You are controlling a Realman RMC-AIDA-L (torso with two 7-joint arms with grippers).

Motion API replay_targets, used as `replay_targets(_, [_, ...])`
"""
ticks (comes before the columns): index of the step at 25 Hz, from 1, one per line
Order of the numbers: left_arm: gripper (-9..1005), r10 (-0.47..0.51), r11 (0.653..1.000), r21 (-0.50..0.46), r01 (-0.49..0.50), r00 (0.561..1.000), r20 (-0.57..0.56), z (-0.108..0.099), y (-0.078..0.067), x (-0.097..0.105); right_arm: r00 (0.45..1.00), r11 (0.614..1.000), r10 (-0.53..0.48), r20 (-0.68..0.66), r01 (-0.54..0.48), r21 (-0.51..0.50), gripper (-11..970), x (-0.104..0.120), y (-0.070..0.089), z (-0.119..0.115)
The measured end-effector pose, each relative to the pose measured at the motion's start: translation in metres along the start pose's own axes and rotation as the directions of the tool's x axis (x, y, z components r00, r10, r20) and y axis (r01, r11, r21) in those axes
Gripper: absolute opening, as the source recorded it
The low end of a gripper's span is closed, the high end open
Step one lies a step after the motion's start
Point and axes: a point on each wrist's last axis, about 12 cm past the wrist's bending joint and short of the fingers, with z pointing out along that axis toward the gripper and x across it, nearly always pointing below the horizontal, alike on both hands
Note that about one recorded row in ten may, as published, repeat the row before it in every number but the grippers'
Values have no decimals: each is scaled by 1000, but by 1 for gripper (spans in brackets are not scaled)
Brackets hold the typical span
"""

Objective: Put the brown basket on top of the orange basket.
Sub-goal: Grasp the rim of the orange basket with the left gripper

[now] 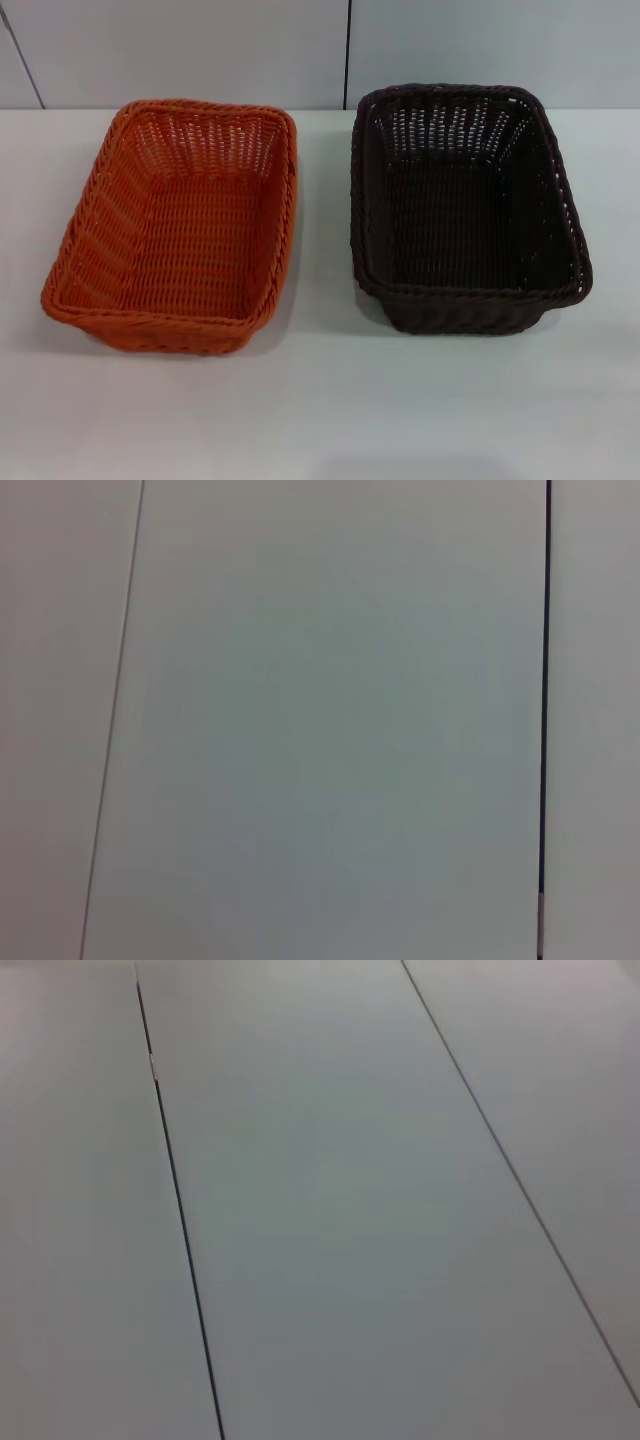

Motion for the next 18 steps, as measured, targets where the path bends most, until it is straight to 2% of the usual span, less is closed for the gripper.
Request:
replay_targets(7, [777,-5,1000,-11,4,999,-49,1,2,5,1000,1000,2,-6,-2,-11,821,1,2,1])
replay_targets(11, [778,-12,1000,24,14,997,-75,5,-4,8,1000,1000,3,-14,-3,-7,822,2,1,1])
replay_targets(13, [778,1,992,129,8,998,-68,12,-19,4,1000,1000,3,-15,-3,-7,822,2,0,1])
replay_targets(18, [779,19,976,215,14,988,-153,39,-34,-5,1000,1000,8,-15,-8,-10,821,2,1,1])
